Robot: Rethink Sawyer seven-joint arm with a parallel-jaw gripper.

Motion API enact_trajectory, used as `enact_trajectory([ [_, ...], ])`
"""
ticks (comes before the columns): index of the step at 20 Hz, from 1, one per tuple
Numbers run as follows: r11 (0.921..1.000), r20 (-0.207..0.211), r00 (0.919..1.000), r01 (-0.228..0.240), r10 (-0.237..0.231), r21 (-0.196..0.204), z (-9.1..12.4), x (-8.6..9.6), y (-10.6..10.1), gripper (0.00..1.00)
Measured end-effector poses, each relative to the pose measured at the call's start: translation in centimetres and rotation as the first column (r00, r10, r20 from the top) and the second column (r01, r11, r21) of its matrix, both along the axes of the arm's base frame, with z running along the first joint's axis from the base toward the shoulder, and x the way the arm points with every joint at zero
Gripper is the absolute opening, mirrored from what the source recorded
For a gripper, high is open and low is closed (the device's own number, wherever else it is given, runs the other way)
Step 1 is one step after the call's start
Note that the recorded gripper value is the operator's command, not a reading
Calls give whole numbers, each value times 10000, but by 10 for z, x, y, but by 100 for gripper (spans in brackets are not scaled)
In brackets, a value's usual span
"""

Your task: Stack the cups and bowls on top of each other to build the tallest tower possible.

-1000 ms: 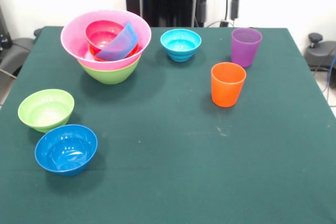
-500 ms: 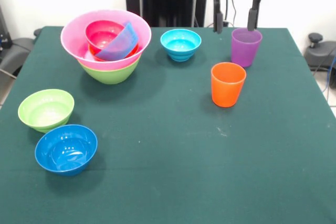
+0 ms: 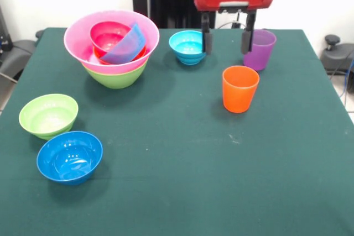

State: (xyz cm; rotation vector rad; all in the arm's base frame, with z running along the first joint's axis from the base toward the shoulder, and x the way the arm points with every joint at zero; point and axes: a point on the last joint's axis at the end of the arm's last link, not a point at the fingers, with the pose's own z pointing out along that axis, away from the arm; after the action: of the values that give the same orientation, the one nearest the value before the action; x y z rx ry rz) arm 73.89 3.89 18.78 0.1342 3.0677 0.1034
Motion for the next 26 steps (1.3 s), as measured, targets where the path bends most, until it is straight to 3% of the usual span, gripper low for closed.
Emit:
enact_trajectory([
  [3, 9997, 72, 9996, 256, -257, 34, -1, 18, -15, 100],
  [7, 9988, 188, 9987, 476, -477, 54, -4, 28, -29, 100],
  [26, 9874, 184, 9874, 1569, -1573, 228, -33, 43, -108, 100],
])
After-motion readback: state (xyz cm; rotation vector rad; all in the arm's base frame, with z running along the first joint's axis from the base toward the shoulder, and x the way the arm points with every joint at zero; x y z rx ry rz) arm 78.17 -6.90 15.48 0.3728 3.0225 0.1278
